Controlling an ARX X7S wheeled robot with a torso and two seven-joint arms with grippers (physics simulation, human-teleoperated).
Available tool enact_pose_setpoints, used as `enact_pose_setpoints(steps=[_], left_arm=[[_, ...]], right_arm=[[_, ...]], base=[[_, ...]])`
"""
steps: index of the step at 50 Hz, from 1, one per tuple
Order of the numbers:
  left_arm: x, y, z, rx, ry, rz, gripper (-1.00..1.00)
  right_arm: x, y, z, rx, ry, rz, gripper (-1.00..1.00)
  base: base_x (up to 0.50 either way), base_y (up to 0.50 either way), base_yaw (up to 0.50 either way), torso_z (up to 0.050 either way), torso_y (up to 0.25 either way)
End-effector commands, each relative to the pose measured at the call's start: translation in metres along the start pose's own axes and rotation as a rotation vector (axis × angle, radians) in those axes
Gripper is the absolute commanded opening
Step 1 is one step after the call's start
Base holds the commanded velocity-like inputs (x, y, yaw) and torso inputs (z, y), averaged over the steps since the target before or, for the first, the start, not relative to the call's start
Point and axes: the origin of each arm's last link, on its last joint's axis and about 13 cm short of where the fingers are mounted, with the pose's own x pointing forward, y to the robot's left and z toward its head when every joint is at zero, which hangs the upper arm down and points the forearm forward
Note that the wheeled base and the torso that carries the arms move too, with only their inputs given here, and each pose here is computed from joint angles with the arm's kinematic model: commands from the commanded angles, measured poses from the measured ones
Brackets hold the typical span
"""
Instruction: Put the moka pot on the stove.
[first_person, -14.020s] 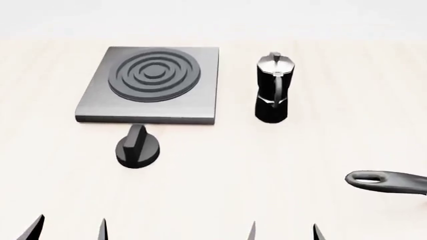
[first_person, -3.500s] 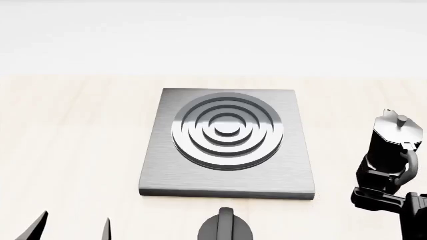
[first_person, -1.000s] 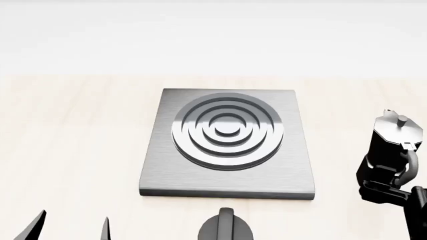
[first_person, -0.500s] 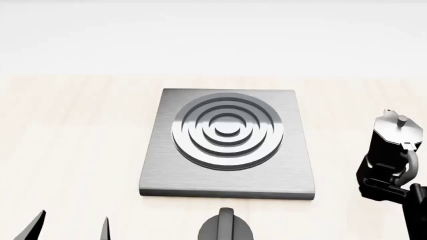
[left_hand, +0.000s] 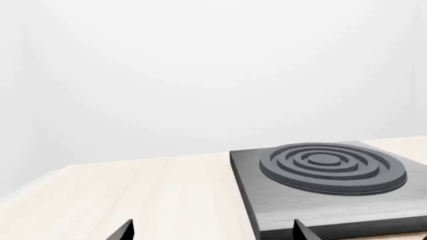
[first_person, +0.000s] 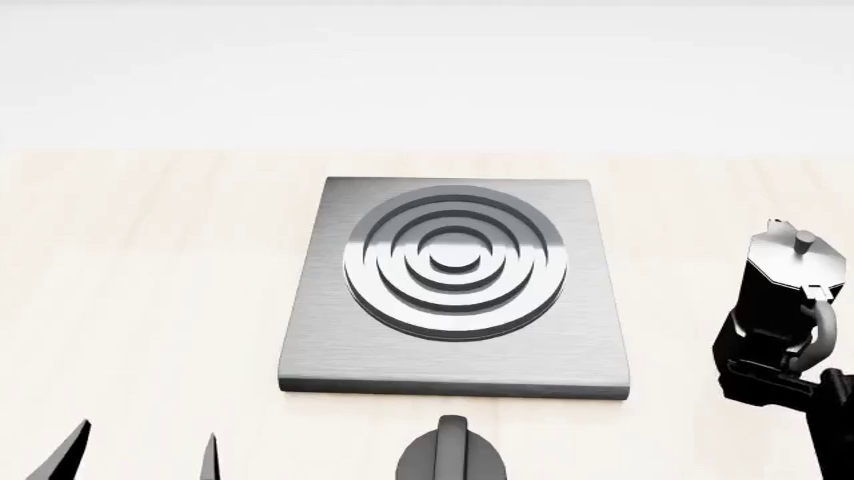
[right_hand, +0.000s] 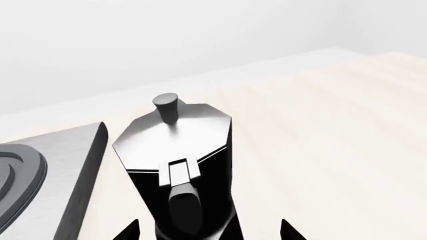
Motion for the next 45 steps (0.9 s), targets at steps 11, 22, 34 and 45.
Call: enact_pose_setpoints(steps=[11, 22, 34, 45], left_arm=[[0.000, 0.000, 0.000, 0.001, 0.003, 0.004, 1.00], [0.000, 0.000, 0.000, 0.003, 0.003, 0.006, 1.00], [0.000, 0.000, 0.000, 0.003, 0.001, 0.007, 1.00], [0.000, 0.000, 0.000, 0.002, -0.002, 0.010, 1.00]], right_arm=[[0.002, 0.003, 0.013, -0.038, 0.004, -0.002, 1.00], [0.001, 0.007, 0.018, -0.066, 0.019, 0.001, -1.00], [0.004, 0.010, 0.037, -0.086, -0.077, -0.059, -1.00], [-0.010, 0.033, 0.088, -0.165, -0.276, -0.043, -1.00]], base=[[0.00, 0.00, 0.00, 0.000, 0.000], [0.00, 0.00, 0.00, 0.000, 0.000], [0.00, 0.00, 0.00, 0.000, 0.000], [0.00, 0.00, 0.00, 0.000, 0.001]])
